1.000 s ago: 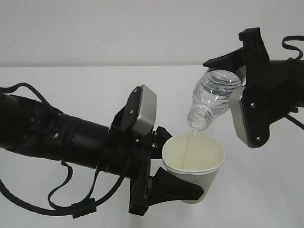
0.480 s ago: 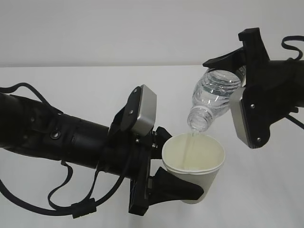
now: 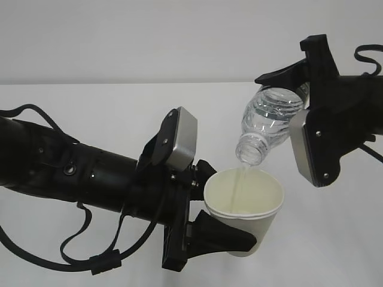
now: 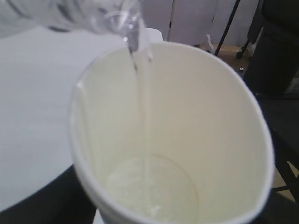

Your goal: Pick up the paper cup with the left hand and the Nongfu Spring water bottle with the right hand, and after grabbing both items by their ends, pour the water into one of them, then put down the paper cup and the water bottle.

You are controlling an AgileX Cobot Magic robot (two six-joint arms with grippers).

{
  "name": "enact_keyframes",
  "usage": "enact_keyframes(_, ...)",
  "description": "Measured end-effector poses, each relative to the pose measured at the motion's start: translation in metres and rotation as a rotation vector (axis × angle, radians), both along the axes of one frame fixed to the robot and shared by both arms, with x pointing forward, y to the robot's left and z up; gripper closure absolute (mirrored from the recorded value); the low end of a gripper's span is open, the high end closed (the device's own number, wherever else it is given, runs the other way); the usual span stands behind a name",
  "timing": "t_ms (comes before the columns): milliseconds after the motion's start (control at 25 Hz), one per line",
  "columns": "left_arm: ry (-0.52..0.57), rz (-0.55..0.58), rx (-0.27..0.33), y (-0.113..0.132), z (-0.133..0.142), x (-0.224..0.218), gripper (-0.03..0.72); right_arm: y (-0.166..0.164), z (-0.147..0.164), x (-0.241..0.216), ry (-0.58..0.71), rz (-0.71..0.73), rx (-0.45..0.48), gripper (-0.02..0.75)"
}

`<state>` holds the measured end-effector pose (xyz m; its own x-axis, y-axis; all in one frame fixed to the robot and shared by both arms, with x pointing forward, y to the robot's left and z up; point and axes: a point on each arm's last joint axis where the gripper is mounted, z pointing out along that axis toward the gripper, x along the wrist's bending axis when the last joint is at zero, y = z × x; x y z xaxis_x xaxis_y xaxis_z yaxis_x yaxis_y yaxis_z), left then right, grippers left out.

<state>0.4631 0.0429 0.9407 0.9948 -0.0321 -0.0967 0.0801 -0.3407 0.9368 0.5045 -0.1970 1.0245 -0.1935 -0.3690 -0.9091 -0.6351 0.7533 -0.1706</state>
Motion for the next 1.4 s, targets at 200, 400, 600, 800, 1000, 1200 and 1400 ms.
enact_keyframes(200,0.0,0.0,0.0,0.0,0.0,0.0,0.211,0.0,0.0,0.0,-0.002,0.002,-0.003,0.277)
enact_keyframes(400,0.0,0.0,0.0,0.0,0.0,0.0,0.211,0.0001,0.0001,0.0,-0.004,0.003,-0.004,0.277)
enact_keyframes(600,0.0,0.0,0.0,0.0,0.0,0.0,0.212,0.0003,0.0002,-0.0001,-0.005,0.006,-0.004,0.277)
enact_keyframes(800,-0.001,-0.002,0.001,0.0,-0.0001,-0.0001,0.212,0.0003,0.0002,-0.0001,-0.013,0.011,-0.014,0.277)
enact_keyframes(1000,-0.001,-0.002,0.001,0.0,-0.0001,-0.0001,0.213,0.0002,0.0003,0.0,-0.013,0.01,-0.013,0.277)
enact_keyframes(1200,-0.001,-0.002,0.001,0.0,-0.0001,-0.0001,0.213,0.0003,0.0003,0.0,-0.014,0.01,-0.013,0.277)
enact_keyframes(1400,-0.001,-0.002,0.001,0.0,-0.0001,-0.0001,0.213,0.0002,0.0004,0.0,-0.014,0.009,-0.011,0.277)
